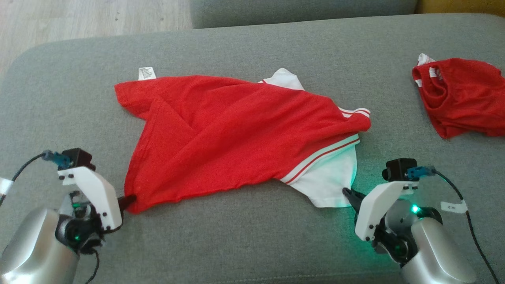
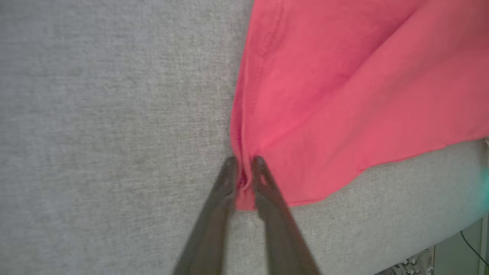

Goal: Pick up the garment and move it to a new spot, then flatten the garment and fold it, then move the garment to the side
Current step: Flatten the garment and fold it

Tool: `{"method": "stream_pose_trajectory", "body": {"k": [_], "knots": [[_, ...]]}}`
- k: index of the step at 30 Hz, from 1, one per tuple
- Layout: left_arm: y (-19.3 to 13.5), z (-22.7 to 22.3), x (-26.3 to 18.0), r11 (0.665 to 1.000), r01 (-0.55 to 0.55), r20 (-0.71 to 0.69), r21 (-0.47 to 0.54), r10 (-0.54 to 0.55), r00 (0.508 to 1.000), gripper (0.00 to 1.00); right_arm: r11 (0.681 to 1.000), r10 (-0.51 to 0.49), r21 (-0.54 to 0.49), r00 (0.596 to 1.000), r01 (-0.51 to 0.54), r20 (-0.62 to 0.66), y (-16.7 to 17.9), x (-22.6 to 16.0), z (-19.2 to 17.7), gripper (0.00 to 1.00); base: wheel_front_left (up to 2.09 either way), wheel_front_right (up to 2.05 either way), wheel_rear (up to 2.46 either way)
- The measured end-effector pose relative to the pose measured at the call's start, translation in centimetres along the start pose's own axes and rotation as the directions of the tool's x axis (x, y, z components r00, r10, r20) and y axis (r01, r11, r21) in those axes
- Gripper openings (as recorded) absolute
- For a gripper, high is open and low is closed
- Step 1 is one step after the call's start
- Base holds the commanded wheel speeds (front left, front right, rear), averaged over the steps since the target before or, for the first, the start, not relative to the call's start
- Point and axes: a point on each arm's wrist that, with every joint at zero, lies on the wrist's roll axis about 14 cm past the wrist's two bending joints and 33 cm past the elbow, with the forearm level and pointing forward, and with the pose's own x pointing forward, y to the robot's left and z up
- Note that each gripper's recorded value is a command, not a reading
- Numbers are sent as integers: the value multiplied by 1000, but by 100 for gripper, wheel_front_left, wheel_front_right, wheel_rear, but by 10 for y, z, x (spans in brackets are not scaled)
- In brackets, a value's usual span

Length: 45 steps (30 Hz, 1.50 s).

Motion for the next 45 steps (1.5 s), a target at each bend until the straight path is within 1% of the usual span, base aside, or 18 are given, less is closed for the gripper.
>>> {"method": "stream_pose_trajectory", "body": {"k": [1,4,8,11,15,17,20,22,24,26,27,28,33,37,39,40,45], "knots": [[-2,-2,1,1000,8,-4,0,-8,1000,0,1000,2,-2,1000,-2,-5,1,1,-1,0,0,0,0],[-9,0,2,999,33,17,-2,-33,999,0,1000,5,-5,999,-5,35,3,2,4,0,0,0,0],[-11,11,-3,999,47,79,10,-48,996,0,1000,-6,-3,989,7,150,2,-1,20,0,0,0,0],[-9,19,-9,999,50,121,12,-51,991,0,1000,-4,6,972,3,233,2,-5,35,0,0,0,0],[-11,33,-17,998,63,200,18,-65,978,0,1000,14,17,936,-21,351,8,-15,59,0,0,0,0],[-16,41,-20,996,83,243,17,-84,966,0,998,39,37,914,-58,404,15,-20,71,0,0,0,0],[-22,53,-22,995,100,287,29,-104,952,0,995,85,12,879,-102,469,29,-25,89,0,0,0,0],[-23,65,-23,994,107,323,35,-113,940,0,992,115,-21,834,-123,540,37,-31,111,0,0,0,0],[-24,79,-24,993,113,359,42,-120,926,0,985,145,-21,771,-169,620,46,-40,142,0,0,0,0],[-26,97,-25,992,118,406,51,-129,905,0,980,183,-64,718,-190,672,55,-45,170,0,0,0,0],[-27,107,-26,991,120,427,56,-132,894,0,976,198,-73,694,-205,692,59,-47,183,0,0,0,0],[-28,119,-26,991,121,452,60,-135,882,0,973,212,-91,681,-210,701,61,-46,194,0,0,0,0],[-34,185,-27,988,112,548,102,-150,823,0,964,265,-200,653,-174,710,62,-31,245,0,0,0,0],[-38,241,-25,987,73,617,146,-148,773,0,953,301,-258,623,-162,722,68,-16,295,0,0,0,0],[-41,265,-22,982,36,635,184,-147,758,0,936,316,-341,620,-83,718,66,-10,319,0,0,0,0],[-41,265,-22,982,36,635,184,-147,758,0,936,316,-341,620,-83,718,66,-10,319,0,0,0,0],[-55,332,-26,981,31,730,189,-162,664,0,912,340,-411,565,-1,752,70,-6,382,0,0,0,0]]}}
